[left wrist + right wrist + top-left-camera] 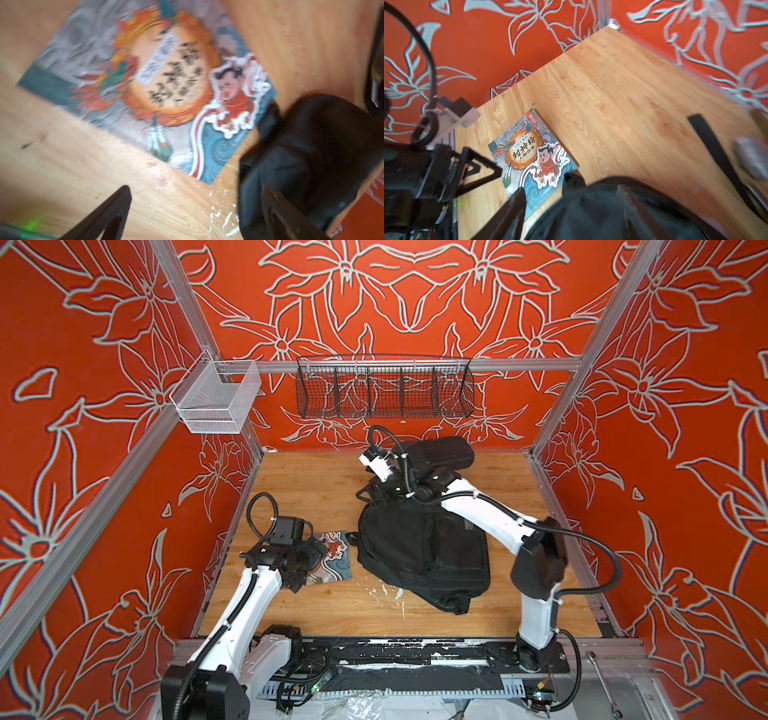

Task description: Pack the student bag

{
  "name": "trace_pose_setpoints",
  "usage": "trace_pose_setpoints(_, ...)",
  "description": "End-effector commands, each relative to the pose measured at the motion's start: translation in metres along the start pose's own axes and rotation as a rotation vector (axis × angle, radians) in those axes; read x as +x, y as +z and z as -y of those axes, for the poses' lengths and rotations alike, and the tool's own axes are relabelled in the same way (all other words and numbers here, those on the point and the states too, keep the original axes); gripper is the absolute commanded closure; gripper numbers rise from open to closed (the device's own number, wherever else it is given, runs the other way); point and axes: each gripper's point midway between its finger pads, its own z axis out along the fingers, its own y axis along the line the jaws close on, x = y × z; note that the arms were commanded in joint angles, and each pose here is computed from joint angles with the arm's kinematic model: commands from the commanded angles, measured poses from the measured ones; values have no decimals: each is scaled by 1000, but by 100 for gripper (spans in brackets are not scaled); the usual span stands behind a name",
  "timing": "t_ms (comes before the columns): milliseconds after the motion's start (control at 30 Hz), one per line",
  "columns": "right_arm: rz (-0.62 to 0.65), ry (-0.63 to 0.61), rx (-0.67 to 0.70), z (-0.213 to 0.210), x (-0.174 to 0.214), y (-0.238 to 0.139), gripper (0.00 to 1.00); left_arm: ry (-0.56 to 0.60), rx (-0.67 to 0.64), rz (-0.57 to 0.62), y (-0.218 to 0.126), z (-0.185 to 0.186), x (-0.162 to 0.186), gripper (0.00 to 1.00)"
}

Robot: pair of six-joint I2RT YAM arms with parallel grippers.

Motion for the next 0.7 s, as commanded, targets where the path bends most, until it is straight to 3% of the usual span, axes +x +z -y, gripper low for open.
trace_pose_setpoints(0, -136, -34, -112, -17, 38, 45, 30, -195, -20, 18, 0, -22, 5, 2)
trace_pose_setpoints(200, -263, -83, -178, -19, 68, 111, 30, -323, -61, -68, 17, -43, 29, 2)
trace_pose_setpoints(300, -294, -57, -186, -12, 84, 135, 29, -365, -34, -55, 28, -45, 28, 2)
trace_pose_setpoints(667, -366, 100, -115, 8, 133, 177, 28, -373, 56, -45, 57, -29, 20, 2)
